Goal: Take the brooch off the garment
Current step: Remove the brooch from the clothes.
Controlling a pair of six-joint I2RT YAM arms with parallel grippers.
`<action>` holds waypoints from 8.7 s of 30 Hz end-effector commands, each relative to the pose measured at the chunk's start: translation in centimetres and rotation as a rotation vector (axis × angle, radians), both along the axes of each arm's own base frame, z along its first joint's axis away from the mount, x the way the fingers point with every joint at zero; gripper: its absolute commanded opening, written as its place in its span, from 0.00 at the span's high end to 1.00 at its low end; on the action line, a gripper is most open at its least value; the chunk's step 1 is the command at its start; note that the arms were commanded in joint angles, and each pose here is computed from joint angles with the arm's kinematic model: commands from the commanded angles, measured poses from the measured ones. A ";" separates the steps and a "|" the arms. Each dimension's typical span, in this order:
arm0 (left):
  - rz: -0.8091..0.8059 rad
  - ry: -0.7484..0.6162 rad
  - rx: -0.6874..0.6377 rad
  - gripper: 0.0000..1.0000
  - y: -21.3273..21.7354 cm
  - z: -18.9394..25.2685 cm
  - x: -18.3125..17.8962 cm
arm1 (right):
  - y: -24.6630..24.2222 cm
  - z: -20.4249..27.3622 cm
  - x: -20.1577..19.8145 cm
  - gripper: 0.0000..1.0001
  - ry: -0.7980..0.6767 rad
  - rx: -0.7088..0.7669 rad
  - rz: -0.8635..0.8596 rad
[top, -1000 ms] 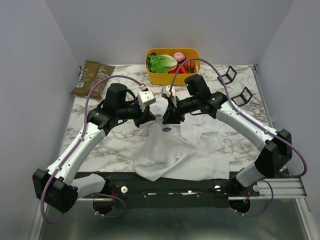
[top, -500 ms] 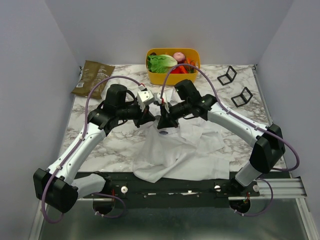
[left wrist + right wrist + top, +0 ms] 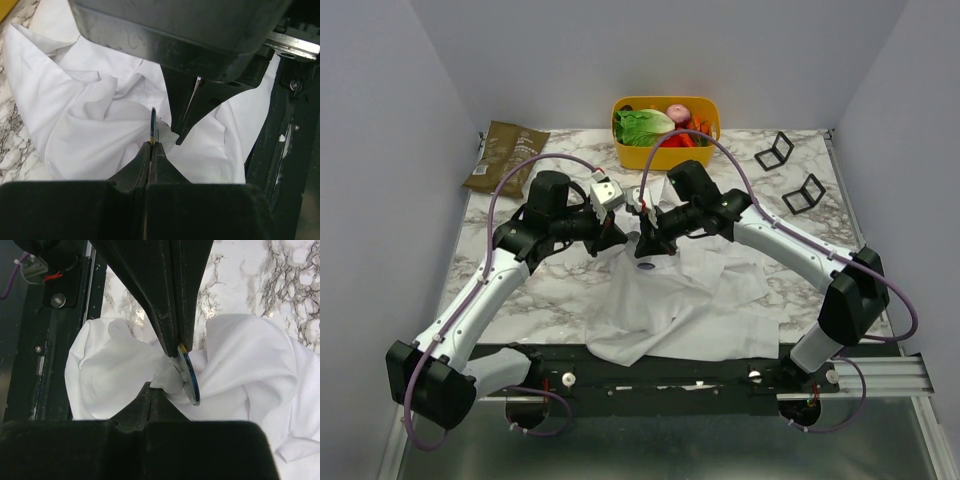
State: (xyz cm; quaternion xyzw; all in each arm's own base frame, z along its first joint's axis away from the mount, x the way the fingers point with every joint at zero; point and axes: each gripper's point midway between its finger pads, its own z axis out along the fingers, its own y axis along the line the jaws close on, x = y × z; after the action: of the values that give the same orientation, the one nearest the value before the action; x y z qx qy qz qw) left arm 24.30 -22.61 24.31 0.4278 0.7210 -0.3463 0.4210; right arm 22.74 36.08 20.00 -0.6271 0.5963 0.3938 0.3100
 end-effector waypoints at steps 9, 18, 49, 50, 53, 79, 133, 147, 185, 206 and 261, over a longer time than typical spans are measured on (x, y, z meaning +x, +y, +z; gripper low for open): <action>0.009 -0.105 -0.067 1.00 0.2 2.9 0.5 | -1.0 0.6 -0.9 0.99 -0.033 -0.037 -0.005; 0.025 -0.105 -0.027 1.00 0.8 2.4 0.8 | -1.7 1.8 1.4 0.99 -0.148 -0.050 -0.110; 0.096 0.058 0.539 1.00 4.0 -3.0 1.0 | -1.6 2.7 4.7 0.40 -0.218 -0.014 -0.299; 0.096 0.065 0.549 1.00 4.1 -3.0 0.8 | -1.4 2.6 4.4 0.39 -0.200 -0.008 -0.286; 0.112 0.094 0.593 1.00 4.5 -3.1 0.8 | -0.5 2.8 2.9 0.34 -0.114 0.028 -0.235; 0.002 0.286 0.496 1.00 1.8 -1.3 -2.1 | -3.2 11.1 -2.3 0.24 -0.080 0.290 -0.074; -0.300 0.304 0.306 1.00 -2.4 4.1 -7.1 | -3.5 7.7 -4.8 0.20 0.371 0.394 0.178; -0.306 0.304 0.281 1.00 -3.1 4.6 -6.6 | -2.1 6.3 -1.6 0.30 0.351 0.385 -0.042; -0.187 0.135 0.334 0.40 -1.1 4.7 -4.8 | -2.7 7.6 -3.1 0.99 0.231 0.372 0.003; -0.217 -0.118 0.204 0.01 -2.2 3.5 -3.8 | -5.0 7.9 -2.1 0.99 0.127 0.334 -0.042; -0.292 -0.174 0.078 0.37 -4.4 5.3 -3.2 | -4.7 8.0 -2.8 0.99 0.181 0.365 -0.009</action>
State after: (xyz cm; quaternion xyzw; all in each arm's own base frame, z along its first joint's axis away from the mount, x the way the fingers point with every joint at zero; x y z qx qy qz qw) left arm 21.08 -26.45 29.81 0.5755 0.6321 -0.3151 0.4124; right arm 20.67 31.51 27.27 -0.5127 0.5583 0.5455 0.3577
